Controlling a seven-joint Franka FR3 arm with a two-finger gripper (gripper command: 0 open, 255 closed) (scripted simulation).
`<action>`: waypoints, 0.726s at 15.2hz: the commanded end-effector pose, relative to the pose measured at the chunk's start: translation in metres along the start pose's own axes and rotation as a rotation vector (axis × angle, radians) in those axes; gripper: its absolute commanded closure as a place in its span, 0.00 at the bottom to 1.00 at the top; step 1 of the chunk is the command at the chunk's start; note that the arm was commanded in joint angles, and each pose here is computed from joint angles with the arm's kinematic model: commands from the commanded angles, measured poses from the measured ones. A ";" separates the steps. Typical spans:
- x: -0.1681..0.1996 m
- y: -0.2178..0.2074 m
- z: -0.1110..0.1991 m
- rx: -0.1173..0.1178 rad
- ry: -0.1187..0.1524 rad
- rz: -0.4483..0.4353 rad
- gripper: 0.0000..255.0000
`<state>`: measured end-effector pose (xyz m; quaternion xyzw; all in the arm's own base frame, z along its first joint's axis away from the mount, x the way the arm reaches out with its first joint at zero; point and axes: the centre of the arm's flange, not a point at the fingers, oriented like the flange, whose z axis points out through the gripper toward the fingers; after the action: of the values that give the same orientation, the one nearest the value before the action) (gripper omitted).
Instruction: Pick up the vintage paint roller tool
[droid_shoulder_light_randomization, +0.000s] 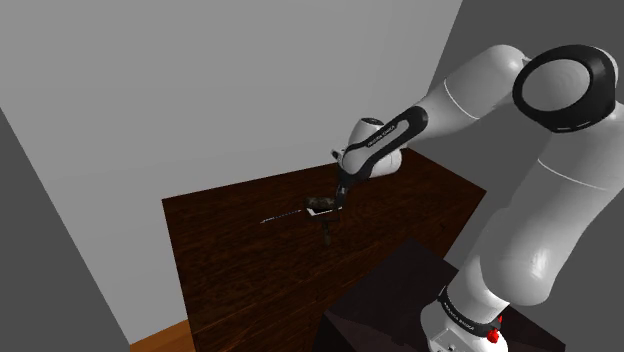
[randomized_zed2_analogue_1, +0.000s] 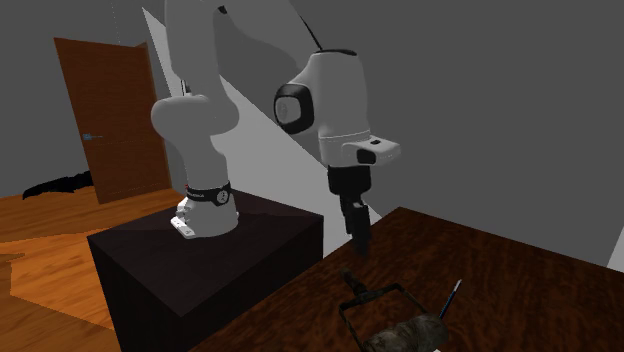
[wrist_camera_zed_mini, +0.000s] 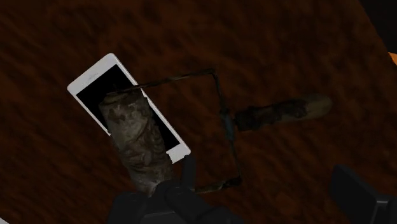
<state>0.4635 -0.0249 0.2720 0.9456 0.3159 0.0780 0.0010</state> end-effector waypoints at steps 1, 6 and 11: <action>0.011 0.001 0.030 -0.001 0.007 -0.039 0.00; 0.030 0.006 0.084 0.001 0.022 -0.122 0.00; 0.026 0.005 0.110 0.001 0.022 -0.122 0.00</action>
<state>0.5030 -0.0083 0.1732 0.9237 0.3730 0.0879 0.0018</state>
